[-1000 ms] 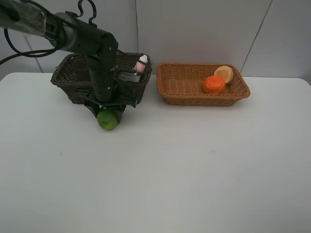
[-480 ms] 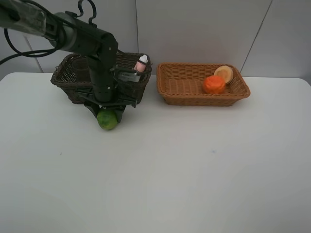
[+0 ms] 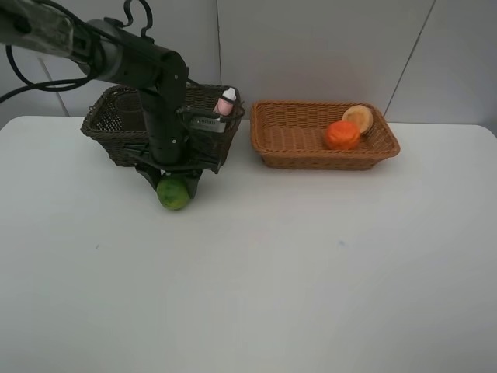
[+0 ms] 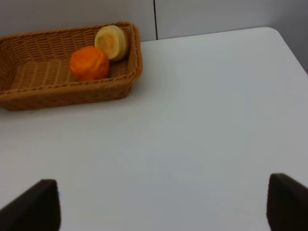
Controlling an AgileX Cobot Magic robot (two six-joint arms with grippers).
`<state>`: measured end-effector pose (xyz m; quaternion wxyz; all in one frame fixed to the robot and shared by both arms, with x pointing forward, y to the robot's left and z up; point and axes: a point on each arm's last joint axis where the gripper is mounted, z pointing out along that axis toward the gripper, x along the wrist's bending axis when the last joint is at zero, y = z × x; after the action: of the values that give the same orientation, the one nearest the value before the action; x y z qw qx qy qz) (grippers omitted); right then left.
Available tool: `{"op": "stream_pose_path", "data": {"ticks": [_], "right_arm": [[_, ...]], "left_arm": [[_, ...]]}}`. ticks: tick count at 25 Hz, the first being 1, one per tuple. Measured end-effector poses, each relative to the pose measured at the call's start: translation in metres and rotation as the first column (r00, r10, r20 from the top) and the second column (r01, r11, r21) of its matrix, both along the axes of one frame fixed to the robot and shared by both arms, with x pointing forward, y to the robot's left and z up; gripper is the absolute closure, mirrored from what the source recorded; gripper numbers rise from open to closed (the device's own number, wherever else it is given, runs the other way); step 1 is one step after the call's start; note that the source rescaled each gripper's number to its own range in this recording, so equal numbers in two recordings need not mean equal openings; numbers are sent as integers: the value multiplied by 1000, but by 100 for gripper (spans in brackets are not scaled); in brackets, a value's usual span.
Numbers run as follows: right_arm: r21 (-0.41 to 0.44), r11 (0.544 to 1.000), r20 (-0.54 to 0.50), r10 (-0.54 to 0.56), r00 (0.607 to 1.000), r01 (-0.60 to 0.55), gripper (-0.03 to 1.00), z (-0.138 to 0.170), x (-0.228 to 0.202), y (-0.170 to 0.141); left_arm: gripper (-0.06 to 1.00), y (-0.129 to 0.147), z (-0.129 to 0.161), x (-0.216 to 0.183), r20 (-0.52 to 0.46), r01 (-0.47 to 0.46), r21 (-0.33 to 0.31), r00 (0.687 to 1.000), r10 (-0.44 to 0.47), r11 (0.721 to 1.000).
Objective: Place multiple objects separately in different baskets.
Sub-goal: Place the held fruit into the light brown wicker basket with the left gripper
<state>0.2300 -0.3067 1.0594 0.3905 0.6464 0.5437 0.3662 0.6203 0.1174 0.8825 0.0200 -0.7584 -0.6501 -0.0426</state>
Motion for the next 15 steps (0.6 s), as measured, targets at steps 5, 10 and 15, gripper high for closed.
{"op": "stream_pose_path", "data": {"ticks": [5, 10, 15], "right_arm": [[0, 1000, 0, 0, 1000, 0, 2, 0, 0, 0], [0, 1000, 0, 0, 1000, 0, 2, 0, 0, 0], [0, 1000, 0, 0, 1000, 0, 2, 0, 0, 0]], "left_arm": [[18, -8, 7, -5, -5, 63, -10, 998, -63, 998], [18, -19, 18, -13, -5, 128, -7, 992, -128, 992], [18, -34, 36, -25, 14, 200, -11, 980, -199, 980]]}}
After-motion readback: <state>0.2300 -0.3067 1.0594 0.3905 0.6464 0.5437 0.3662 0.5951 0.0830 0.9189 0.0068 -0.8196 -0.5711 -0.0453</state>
